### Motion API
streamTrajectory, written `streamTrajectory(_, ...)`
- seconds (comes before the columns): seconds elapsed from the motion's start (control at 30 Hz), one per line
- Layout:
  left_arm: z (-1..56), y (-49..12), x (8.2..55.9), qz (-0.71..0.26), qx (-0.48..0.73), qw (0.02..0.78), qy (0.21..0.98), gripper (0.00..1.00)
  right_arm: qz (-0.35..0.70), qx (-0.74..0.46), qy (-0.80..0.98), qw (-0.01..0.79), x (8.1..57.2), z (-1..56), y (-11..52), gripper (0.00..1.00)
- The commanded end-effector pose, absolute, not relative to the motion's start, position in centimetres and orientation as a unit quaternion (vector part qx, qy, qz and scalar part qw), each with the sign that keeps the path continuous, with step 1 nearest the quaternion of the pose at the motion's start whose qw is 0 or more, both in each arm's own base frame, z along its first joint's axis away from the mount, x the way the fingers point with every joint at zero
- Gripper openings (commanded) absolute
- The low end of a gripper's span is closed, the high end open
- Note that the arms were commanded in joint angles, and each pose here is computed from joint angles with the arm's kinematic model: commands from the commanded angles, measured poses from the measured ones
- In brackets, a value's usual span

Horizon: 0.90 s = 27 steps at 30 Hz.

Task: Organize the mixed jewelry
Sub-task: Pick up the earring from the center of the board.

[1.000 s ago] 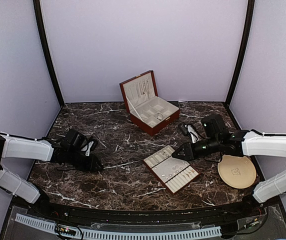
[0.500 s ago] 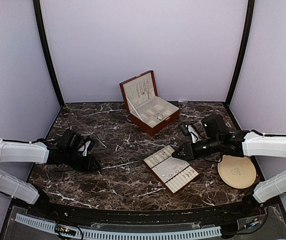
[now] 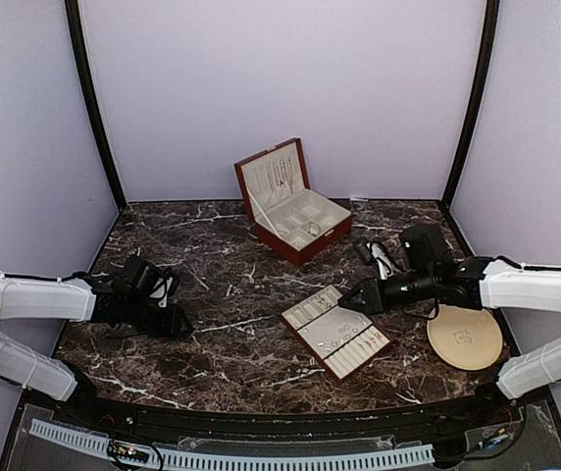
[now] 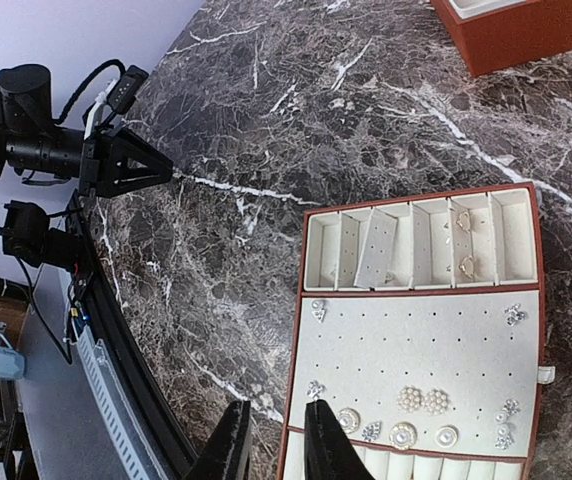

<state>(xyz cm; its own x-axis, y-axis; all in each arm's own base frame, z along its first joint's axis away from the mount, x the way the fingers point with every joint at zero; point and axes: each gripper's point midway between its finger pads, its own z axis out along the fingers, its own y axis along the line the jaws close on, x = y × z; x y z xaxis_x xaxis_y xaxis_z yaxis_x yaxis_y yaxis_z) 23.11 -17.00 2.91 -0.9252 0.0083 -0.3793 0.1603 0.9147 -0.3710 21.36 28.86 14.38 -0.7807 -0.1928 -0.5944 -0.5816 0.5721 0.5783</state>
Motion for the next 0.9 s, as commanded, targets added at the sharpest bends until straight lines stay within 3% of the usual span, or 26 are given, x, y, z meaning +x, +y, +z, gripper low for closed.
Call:
streamTrajectory(0.0, 3.2, -16.4, 23.6, -0.183, 0.045, 0.203, 0.961, 0.37, 0.415, -0.232, 0.841, 0.257, 21.4, 15.2, 29.3, 0.21)
streamTrajectory(0.6, 3.0, -17.7, 25.6, -0.177, 0.072, 0.201, 0.961, 0.12, 0.415, -0.230, 0.844, 0.251, 21.1, 14.7, 29.2, 0.21)
streamTrajectory(0.87, 2.4, -17.0, 24.8, -0.166, 0.069, 0.189, 0.965, 0.10, 0.414, -0.232, 0.844, 0.249, 21.1, 14.6, 29.2, 0.21)
